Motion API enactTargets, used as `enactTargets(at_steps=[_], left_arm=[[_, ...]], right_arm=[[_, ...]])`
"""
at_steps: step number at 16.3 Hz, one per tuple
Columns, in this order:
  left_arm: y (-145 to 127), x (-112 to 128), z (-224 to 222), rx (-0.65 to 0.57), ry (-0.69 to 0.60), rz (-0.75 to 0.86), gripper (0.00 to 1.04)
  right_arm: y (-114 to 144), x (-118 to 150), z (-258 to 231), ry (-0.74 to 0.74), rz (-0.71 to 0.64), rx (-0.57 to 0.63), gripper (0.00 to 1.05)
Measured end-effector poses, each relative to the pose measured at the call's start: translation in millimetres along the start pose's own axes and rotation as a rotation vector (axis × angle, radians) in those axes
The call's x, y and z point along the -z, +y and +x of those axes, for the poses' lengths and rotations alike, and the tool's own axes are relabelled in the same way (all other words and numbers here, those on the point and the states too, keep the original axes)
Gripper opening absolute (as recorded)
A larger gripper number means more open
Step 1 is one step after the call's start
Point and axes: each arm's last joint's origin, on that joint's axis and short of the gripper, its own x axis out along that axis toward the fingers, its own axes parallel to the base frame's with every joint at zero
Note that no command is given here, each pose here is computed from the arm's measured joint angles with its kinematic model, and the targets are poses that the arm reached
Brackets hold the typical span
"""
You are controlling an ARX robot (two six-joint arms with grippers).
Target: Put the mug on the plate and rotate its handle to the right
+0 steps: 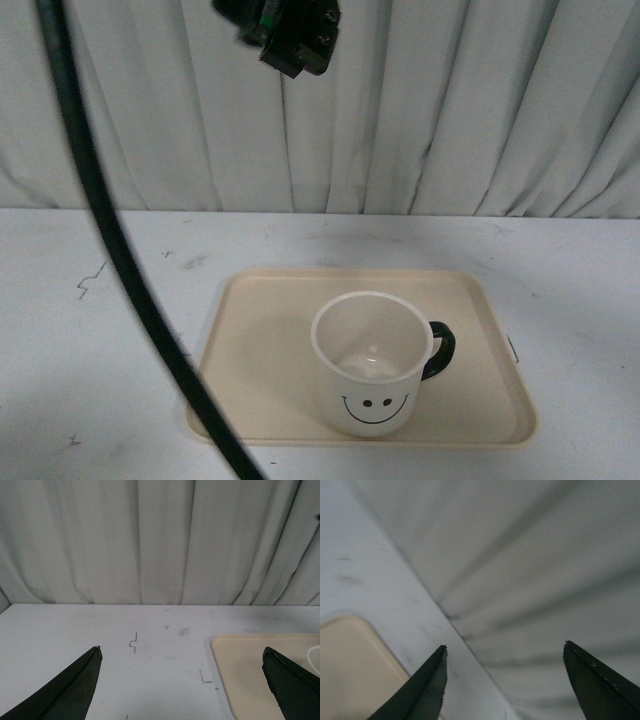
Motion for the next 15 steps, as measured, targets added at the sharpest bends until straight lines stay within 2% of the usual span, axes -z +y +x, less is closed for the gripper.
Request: enactTargets(at_steps=[1,2,3,5,7,9,12,15], left_arm=[[0,0,0,-0.003,0.000,0.000,0.98],[0,0,0,-0.002,0.001,0.000,0.98],[0,0,0,-0.002,0.001,0.000,0.98],[0,0,0,0.000,0.000,0.000,0.98],[0,0,0,0.000,0.000,0.000,0.98],[0,0,0,0.000,0.001,0.000,0.98],[0,0,0,0.000,0.000,0.000,0.98],[0,0,0,0.000,0.001,0.000,0.98]], right_arm=[[11,64,-22,0.099,0.407,0.396,0.59],[15,88,-34,0.096,0.544,0.505,0.52],[21,117,-61,0.014,0.718,0.627,0.39],[32,126,-100,-0.154,0.841,0.668,0.21],[46,140,-123,-0.192,0.873,0.642,0.02],[69,170,-139,-0.106,0.898,0.621,0.02],[77,180,-168,-0.149,0.900,0.641,0.02],[92,193,-185,-0.119,0.906,0.623,0.02]])
